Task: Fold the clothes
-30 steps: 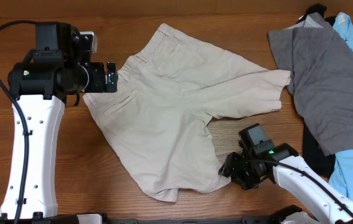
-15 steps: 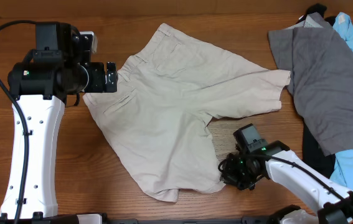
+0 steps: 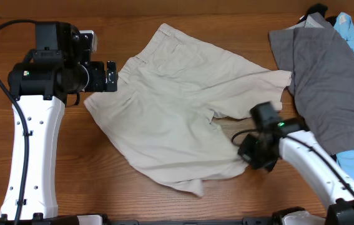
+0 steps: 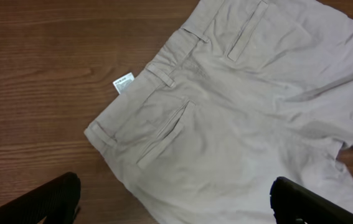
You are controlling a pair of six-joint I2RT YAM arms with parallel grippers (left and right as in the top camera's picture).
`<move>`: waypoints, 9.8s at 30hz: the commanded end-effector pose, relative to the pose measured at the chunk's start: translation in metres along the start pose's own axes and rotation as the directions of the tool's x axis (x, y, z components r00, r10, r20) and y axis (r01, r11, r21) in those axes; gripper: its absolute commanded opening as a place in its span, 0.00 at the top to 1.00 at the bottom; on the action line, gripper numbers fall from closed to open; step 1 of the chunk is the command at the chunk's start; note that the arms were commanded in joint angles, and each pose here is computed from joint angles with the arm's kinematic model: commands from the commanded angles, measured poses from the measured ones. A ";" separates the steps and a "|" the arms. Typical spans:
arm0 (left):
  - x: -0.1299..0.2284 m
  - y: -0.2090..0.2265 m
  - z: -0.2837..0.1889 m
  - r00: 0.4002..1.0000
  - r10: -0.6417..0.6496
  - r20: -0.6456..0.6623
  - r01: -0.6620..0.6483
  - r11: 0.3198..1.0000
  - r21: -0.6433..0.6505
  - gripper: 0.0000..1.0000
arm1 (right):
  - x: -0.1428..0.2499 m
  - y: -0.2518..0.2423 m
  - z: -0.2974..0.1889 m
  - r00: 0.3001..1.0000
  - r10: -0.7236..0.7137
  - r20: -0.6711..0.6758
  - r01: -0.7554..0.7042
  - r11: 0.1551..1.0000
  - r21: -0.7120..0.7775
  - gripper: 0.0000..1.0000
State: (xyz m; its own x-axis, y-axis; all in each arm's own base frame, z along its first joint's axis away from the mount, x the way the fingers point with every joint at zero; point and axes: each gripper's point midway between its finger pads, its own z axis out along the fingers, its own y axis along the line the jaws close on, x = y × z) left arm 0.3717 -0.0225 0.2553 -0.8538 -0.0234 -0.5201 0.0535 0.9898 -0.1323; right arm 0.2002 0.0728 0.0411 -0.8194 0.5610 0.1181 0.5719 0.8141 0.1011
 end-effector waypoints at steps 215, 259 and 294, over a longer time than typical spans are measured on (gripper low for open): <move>0.255 0.043 0.133 0.419 -0.878 -0.230 0.790 0.478 -0.384 0.32 | 0.093 0.014 -0.004 0.995 0.085 0.045 -0.087 0.995 0.040 0.00; 0.220 0.058 0.163 0.503 -0.812 -0.296 0.752 0.580 -0.314 0.96 | 0.111 -0.029 0.038 0.973 0.227 -0.028 -0.223 0.969 0.107 0.96; 0.097 0.040 -0.078 0.867 -0.491 0.082 0.497 0.863 -0.089 0.96 | 0.065 -0.020 -0.199 0.889 -0.008 0.458 0.082 0.986 -0.143 0.96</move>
State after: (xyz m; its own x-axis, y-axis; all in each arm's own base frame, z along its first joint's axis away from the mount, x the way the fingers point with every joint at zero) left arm 0.2451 0.0017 0.2518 -0.7696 -0.5262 -0.3617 -0.3969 0.8379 -0.3747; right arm 0.1258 0.0831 0.2313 -0.7869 0.5877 -0.1883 0.5311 0.8003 0.2784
